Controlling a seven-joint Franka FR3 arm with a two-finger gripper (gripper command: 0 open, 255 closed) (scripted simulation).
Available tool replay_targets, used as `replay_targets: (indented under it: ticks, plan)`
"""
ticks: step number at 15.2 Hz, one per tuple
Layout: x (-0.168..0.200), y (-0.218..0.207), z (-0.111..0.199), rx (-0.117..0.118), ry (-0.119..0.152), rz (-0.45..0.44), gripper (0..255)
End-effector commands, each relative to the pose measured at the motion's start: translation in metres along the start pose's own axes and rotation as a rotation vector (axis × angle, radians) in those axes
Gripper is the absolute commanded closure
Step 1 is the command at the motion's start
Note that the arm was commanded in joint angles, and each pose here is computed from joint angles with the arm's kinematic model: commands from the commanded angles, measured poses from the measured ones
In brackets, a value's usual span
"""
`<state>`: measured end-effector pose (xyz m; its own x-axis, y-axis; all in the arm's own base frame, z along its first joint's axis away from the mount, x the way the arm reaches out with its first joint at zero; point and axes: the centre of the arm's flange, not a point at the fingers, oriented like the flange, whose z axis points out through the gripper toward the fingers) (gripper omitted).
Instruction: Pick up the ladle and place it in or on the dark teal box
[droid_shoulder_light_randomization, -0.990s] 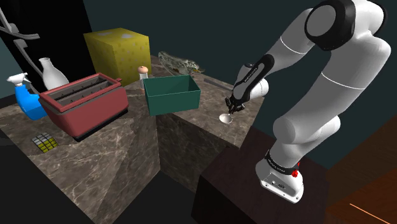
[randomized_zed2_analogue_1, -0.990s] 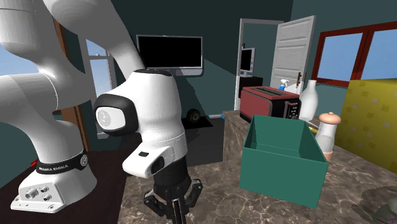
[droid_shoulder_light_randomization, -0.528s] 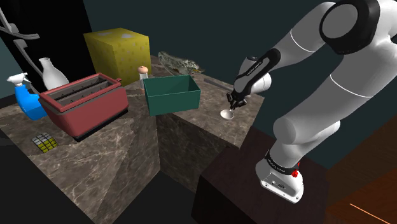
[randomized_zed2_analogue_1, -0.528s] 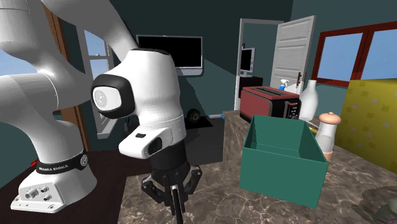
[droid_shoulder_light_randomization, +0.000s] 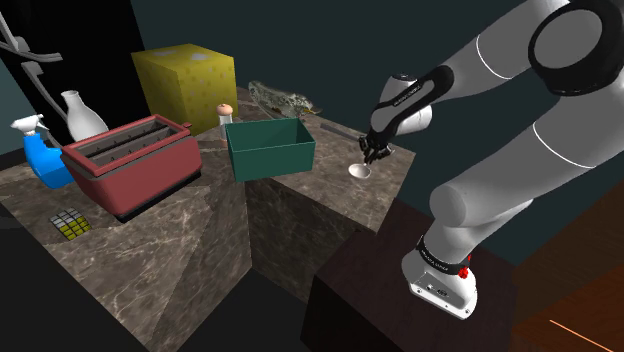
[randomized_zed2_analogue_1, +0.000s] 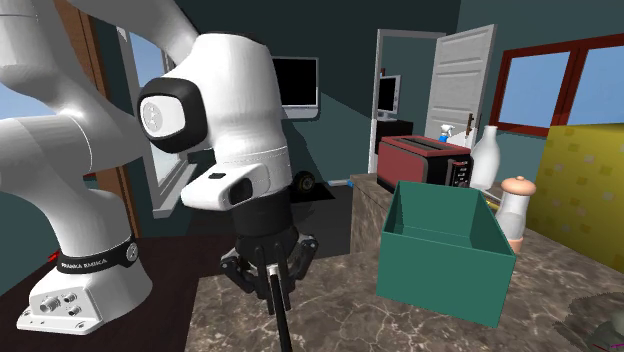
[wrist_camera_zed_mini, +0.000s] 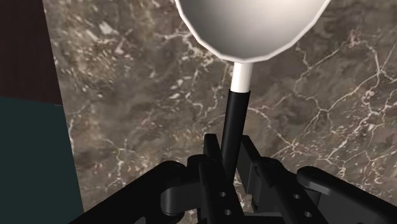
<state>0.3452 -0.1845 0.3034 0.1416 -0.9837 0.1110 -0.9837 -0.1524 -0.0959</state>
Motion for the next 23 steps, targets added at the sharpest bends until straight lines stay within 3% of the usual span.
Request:
replay_targets:
  ticks: [1, 23]
  plan:
    - [0.001, -0.001, -0.010, -0.001, -0.001, 0.000, 255]
    - [0.013, -0.011, -0.120, -0.001, -0.001, 0.000, 255]
